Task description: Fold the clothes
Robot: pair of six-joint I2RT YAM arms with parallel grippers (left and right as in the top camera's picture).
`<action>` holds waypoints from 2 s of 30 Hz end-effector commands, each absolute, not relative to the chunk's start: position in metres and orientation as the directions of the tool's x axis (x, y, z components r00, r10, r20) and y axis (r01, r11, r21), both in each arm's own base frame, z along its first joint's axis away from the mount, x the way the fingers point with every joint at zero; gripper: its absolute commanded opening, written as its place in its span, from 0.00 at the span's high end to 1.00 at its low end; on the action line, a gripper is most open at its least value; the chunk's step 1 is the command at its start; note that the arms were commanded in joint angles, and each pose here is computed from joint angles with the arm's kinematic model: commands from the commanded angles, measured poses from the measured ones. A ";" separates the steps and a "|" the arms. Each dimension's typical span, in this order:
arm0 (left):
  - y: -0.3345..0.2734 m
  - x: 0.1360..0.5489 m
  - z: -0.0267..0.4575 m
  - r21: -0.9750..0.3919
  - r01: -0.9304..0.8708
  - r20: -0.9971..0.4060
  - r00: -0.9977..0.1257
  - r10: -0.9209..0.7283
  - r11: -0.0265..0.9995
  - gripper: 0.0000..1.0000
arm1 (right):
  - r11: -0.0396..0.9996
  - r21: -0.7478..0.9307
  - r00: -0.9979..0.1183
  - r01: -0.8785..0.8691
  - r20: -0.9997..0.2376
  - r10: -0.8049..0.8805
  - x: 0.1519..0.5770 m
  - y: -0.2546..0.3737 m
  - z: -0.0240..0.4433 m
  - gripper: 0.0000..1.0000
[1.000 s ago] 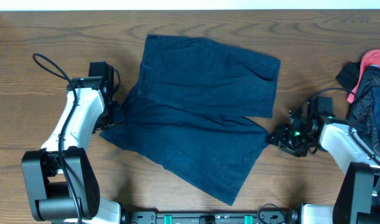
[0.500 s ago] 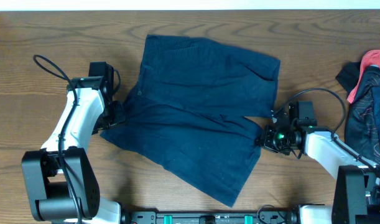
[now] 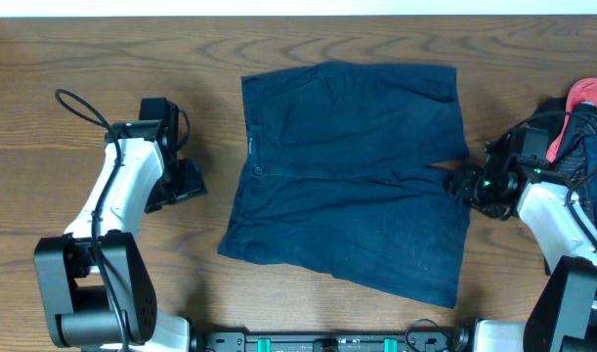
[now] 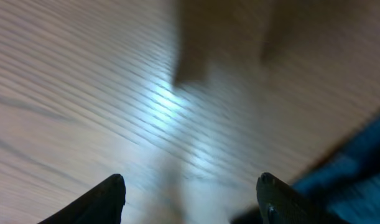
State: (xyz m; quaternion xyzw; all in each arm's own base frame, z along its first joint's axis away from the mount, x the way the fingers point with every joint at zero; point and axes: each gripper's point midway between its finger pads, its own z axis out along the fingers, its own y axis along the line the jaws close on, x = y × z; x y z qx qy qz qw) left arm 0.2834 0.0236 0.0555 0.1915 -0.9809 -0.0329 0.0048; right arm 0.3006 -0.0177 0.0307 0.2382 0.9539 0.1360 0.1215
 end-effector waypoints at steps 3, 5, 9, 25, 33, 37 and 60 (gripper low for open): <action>-0.005 0.265 0.057 -0.073 -0.331 0.123 -0.939 -0.321 0.941 0.41 | 0.855 0.293 -0.879 0.427 -0.087 0.469 0.283 -0.015 0.032 0.39; -0.011 0.258 0.061 -0.106 -0.301 0.151 -0.947 -0.284 0.948 0.48 | 0.860 0.285 -0.887 0.423 -0.066 0.457 0.276 -0.013 0.033 0.40; -0.022 0.252 0.078 -0.175 -0.261 0.131 -0.962 -0.241 0.949 0.51 | 0.861 0.285 -0.888 0.422 -0.063 0.456 0.265 -0.011 0.046 0.40; -0.060 0.192 0.029 -0.364 -0.385 0.161 -0.923 -0.350 0.848 0.32 | 0.833 0.296 -0.871 0.468 -0.003 0.491 0.213 0.004 0.087 0.33; -0.059 0.185 0.003 -0.343 -0.489 0.178 -0.872 -0.456 0.802 0.41 | 0.825 0.296 -0.871 0.482 0.057 0.488 0.198 0.011 0.076 0.34; -0.050 0.188 -0.006 -0.310 -0.505 0.137 -0.862 -0.488 0.806 0.64 | 0.823 0.288 -0.869 0.490 0.086 0.488 0.189 0.013 0.068 0.34; -0.051 0.217 0.003 -0.364 -0.505 0.066 -0.852 -0.519 0.783 0.94 | 0.743 0.264 -0.789 0.615 0.217 0.575 0.161 0.024 0.043 0.38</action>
